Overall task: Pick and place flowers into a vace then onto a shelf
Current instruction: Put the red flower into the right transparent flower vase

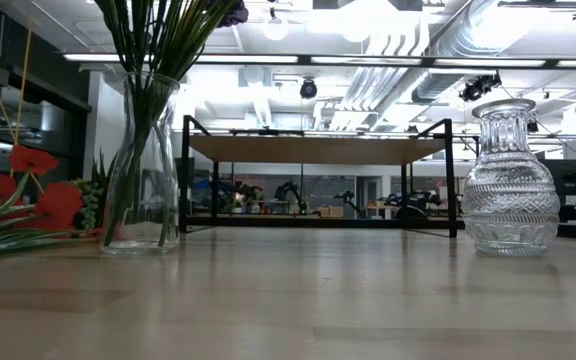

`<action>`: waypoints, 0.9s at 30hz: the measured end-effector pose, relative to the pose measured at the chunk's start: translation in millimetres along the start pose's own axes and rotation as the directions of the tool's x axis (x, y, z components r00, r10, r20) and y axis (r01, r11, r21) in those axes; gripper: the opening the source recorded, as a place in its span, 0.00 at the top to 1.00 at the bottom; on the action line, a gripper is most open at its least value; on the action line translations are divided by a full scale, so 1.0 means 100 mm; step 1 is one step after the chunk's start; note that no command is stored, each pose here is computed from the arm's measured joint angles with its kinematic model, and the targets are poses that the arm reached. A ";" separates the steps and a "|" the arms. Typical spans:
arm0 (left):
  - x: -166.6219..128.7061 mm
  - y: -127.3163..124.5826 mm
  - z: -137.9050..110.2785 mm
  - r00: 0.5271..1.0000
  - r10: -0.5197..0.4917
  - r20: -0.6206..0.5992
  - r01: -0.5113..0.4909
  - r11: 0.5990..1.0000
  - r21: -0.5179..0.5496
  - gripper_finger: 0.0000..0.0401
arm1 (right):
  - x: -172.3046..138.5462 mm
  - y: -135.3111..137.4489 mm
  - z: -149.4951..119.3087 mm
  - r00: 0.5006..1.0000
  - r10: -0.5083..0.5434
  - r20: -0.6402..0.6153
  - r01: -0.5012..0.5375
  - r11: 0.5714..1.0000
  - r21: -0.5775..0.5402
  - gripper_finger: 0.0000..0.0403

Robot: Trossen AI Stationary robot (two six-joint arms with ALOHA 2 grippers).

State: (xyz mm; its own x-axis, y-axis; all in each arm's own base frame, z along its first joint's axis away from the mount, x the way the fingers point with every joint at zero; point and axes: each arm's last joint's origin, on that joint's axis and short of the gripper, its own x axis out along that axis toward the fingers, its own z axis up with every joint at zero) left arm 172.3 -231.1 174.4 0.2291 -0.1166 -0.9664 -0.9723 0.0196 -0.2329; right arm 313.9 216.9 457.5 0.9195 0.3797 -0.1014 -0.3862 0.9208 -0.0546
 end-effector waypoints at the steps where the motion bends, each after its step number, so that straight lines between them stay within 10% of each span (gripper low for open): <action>1: 0.02 -0.02 0.01 1.000 0.001 0.004 -0.001 1.000 -0.007 0.30 | 0.00 0.00 0.00 1.000 0.002 0.000 -0.002 1.000 0.003 0.65; 27: 0.22 -0.02 0.02 0.994 0.106 0.009 -0.105 0.994 -0.026 0.33 | 0.00 0.00 -0.01 1.000 0.004 -0.006 -0.004 1.000 0.003 0.65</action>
State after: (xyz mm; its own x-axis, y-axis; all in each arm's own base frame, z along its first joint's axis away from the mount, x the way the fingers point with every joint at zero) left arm 179.5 -231.8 153.4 0.1255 -0.1048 -0.9865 -0.9919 0.0060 -0.1268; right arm 313.8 217.2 456.8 0.9175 0.3829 -0.1078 -0.3898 0.9194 -0.0517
